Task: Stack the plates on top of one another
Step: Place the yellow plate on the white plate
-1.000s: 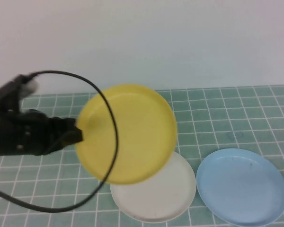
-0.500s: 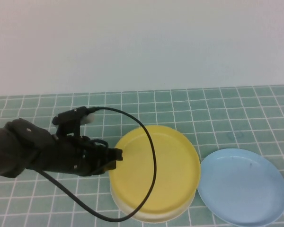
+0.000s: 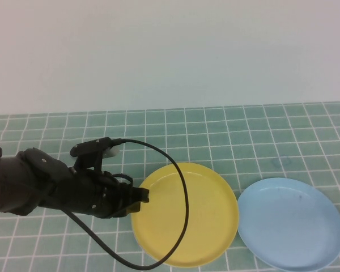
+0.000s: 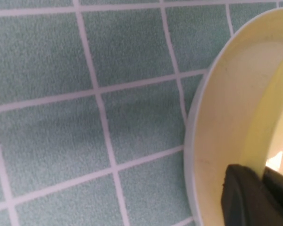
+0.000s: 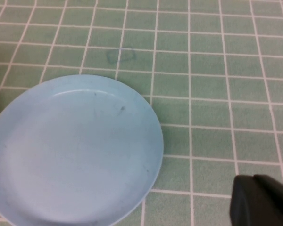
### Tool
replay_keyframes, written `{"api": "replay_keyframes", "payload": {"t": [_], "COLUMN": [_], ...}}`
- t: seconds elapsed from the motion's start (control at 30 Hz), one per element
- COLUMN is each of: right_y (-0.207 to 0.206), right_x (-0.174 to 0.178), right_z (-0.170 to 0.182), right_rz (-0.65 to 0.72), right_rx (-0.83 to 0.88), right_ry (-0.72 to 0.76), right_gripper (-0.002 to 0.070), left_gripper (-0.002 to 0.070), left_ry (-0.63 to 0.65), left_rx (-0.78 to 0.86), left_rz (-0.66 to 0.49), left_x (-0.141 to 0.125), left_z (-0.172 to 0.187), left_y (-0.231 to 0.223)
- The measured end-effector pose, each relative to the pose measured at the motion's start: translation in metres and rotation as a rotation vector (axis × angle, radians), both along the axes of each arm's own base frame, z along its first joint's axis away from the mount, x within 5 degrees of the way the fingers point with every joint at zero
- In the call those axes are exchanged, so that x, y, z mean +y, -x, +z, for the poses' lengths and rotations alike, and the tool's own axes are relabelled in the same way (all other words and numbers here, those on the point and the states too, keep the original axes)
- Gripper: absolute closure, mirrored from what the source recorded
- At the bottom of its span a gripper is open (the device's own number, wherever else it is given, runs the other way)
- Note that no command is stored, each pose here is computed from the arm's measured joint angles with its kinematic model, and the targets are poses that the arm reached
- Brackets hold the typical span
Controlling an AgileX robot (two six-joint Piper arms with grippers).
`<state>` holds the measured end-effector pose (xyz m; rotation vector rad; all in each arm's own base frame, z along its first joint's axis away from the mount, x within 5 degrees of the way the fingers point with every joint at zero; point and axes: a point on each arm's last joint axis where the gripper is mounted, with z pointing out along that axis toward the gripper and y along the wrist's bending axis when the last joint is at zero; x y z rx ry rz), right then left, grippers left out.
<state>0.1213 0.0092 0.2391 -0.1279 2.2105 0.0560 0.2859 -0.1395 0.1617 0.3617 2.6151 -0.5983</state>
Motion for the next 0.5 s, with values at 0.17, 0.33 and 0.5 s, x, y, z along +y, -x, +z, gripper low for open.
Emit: {"api": "replay_keyframes", "payload": {"t": [0.17, 0.33, 0.5], "right_y": [0.0, 0.0, -0.0004], "right_x": [0.0, 0.0, 0.0], "right_z": [0.0, 0.0, -0.0005], "right_rz": [0.0, 0.0, 0.0], "right_rx": [0.0, 0.0, 0.004], "right_ry": [0.0, 0.0, 0.0], "right_gripper": [0.0678, 0.0678, 0.0678], "left_gripper": [0.067, 0.0639, 0.0549], "left_ry": [-0.012, -0.016, -0.018], "left_rx": [-0.017, -0.024, -0.027], "left_rz": [-0.019, -0.028, -0.025], "left_x": [0.0002, 0.0003, 0.0005], "left_z": [0.0001, 0.0001, 0.0001], "left_y": [-0.0005, -0.0006, -0.001]}}
